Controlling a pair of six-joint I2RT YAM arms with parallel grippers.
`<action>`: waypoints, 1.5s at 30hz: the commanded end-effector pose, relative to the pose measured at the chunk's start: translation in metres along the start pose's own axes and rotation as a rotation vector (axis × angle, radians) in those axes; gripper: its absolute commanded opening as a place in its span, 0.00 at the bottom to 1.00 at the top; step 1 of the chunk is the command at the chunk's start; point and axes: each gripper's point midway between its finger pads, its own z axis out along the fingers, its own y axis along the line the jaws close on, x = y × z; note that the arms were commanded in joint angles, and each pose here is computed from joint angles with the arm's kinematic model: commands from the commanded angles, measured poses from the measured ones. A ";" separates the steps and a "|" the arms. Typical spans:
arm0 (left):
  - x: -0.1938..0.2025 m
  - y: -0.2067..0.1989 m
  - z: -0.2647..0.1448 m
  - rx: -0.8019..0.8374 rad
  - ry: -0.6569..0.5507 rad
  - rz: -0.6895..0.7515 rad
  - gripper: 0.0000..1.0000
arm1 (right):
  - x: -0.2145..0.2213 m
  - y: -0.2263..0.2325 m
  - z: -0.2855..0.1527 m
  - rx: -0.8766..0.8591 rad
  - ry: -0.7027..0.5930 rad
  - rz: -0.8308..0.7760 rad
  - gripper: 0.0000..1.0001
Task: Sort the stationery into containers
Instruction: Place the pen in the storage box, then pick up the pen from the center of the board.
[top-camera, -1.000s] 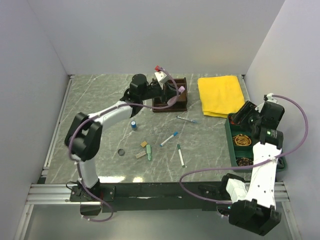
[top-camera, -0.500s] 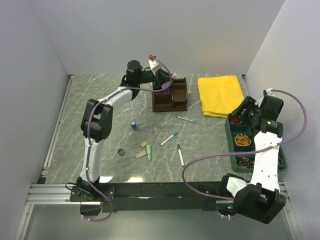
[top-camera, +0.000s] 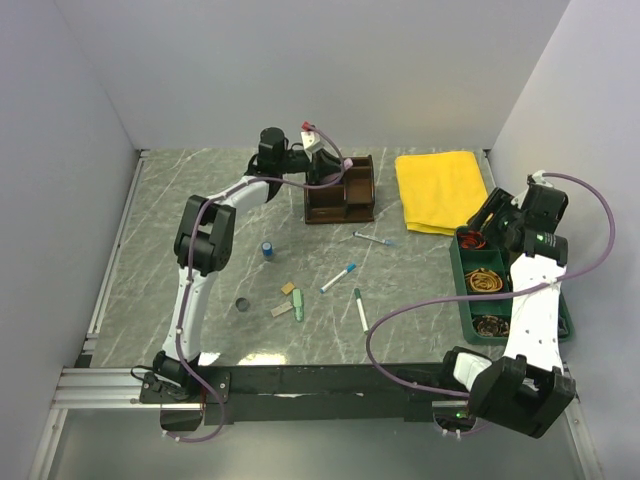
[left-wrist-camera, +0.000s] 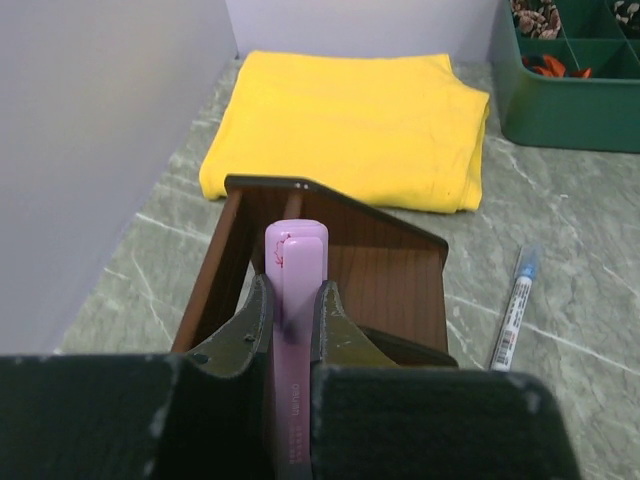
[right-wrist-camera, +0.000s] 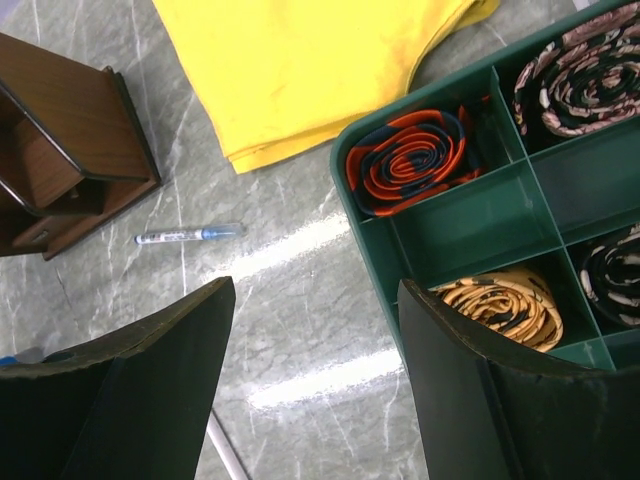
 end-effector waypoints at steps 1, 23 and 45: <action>-0.029 0.008 -0.003 0.000 -0.046 0.108 0.11 | -0.027 0.003 -0.006 -0.001 -0.075 -0.031 0.74; -0.074 -0.130 -0.057 -0.114 0.268 0.111 0.71 | -0.007 0.016 -0.015 -0.085 -0.055 -0.013 0.73; 0.077 -0.231 -0.017 -0.215 0.939 -0.342 0.52 | 0.022 -0.003 -0.034 -0.009 -0.080 -0.029 0.73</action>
